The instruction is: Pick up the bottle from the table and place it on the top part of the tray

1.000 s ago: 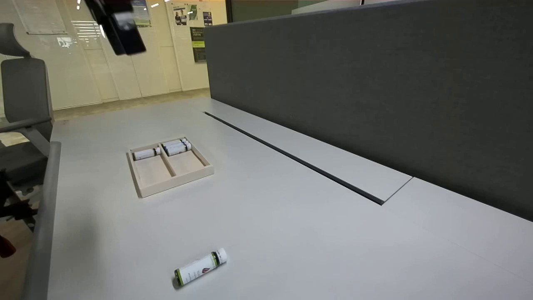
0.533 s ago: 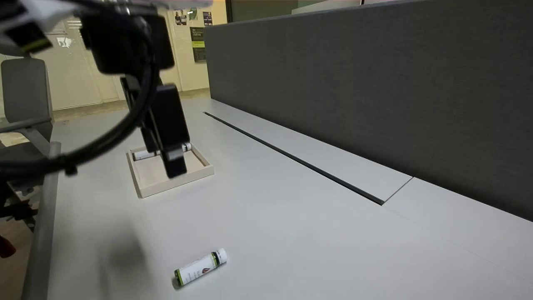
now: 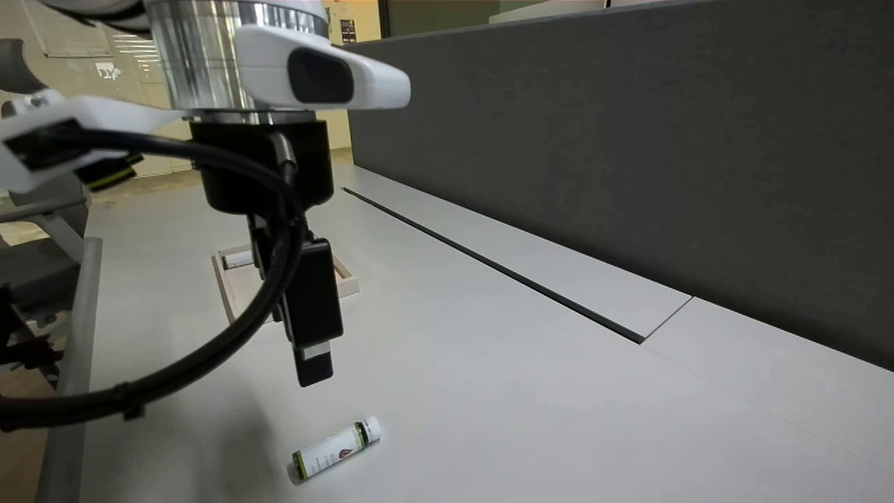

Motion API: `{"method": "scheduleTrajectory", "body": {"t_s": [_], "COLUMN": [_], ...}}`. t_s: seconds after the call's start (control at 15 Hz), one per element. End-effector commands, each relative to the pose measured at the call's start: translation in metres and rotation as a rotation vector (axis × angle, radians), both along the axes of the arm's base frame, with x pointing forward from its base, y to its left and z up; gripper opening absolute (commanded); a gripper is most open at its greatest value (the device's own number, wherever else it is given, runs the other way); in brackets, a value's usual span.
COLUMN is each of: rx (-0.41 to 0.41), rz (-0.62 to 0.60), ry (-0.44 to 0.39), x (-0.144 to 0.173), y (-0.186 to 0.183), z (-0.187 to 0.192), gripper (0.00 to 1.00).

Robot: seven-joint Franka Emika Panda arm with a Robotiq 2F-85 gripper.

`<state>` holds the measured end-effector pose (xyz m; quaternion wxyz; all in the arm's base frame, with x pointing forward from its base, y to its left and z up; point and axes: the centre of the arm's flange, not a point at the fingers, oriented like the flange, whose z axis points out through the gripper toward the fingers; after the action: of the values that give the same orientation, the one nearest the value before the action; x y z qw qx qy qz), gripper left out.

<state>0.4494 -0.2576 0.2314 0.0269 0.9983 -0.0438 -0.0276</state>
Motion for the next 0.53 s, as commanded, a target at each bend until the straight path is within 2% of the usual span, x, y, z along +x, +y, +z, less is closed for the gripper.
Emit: {"method": "scheduleTrajectory", "body": {"t_s": [0.0, 0.13, 0.47], "rx": [0.000, 0.023, 0.004], "rz": [-0.001, 0.014, 0.030], "ry": [0.000, 0.021, 0.058], "x": [0.000, 0.005, 0.007], "y": [0.000, -0.002, -0.003], "z": [0.000, -0.022, -0.071], "gripper": [1.00, 1.00, 1.00]}}
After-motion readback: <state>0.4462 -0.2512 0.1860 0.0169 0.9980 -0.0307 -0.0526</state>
